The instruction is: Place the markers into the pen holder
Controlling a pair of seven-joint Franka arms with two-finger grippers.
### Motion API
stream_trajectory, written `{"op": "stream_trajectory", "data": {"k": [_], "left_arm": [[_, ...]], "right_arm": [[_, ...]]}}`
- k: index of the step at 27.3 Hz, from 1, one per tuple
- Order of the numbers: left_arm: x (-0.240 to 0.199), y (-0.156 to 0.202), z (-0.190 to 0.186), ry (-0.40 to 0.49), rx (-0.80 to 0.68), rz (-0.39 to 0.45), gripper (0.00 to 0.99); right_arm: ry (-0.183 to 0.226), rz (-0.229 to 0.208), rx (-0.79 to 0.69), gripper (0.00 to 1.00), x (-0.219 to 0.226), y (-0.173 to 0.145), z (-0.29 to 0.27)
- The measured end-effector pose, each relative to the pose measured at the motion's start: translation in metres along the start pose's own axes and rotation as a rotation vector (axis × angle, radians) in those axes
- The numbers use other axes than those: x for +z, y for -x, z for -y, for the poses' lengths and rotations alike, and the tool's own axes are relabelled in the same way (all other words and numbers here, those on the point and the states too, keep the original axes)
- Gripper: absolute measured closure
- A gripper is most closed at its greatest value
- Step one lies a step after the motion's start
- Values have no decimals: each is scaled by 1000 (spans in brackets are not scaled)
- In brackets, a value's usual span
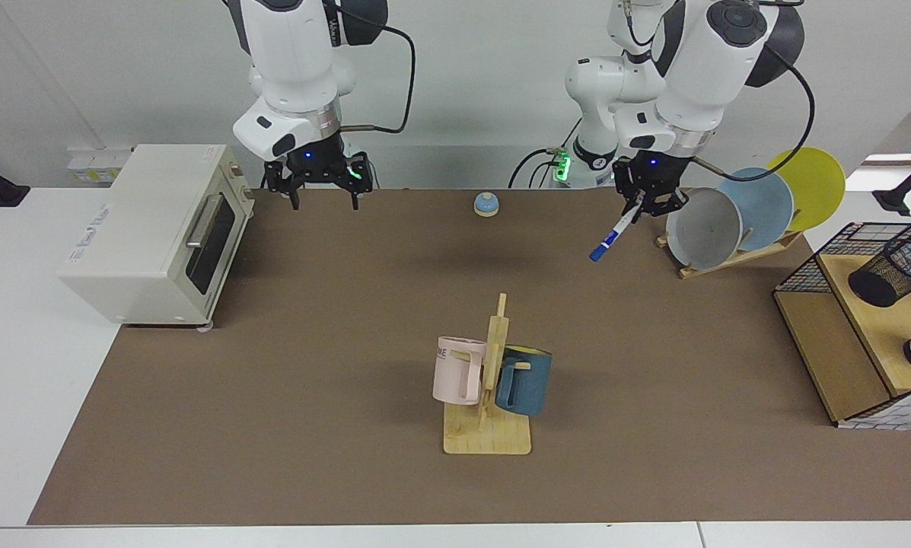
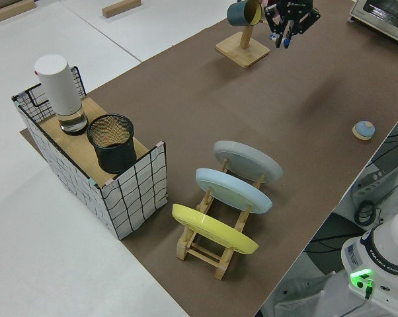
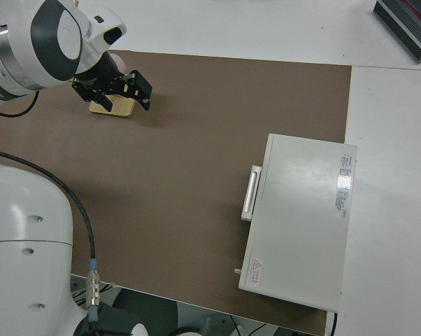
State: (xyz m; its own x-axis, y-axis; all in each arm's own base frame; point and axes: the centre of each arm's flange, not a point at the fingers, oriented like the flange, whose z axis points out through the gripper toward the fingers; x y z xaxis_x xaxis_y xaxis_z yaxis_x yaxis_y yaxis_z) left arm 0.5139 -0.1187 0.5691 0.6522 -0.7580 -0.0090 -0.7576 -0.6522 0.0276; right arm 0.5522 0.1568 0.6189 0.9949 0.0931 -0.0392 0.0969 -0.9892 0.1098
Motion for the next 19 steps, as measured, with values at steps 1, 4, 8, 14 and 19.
{"op": "stream_trajectory", "data": {"k": [1, 4, 8, 14, 19], "left_arm": [[0, 3, 4, -10, -6, 7, 824], [-1, 14, 18, -46, -26, 34, 824], [-2, 29, 37, -124, -23, 100, 824], [-4, 50, 60, -208, 16, 187, 824], [-9, 74, 83, -272, 125, 291, 824]], "right_arm": [[20, -6, -26, 0, -2, 1, -4], [53, -11, -62, 0, -6, 3, -15], [58, 2, -49, 0, -5, 6, -30], [57, 8, -35, 0, 2, 17, -39], [27, -13, -18, 0, 5, 20, -45]]}}
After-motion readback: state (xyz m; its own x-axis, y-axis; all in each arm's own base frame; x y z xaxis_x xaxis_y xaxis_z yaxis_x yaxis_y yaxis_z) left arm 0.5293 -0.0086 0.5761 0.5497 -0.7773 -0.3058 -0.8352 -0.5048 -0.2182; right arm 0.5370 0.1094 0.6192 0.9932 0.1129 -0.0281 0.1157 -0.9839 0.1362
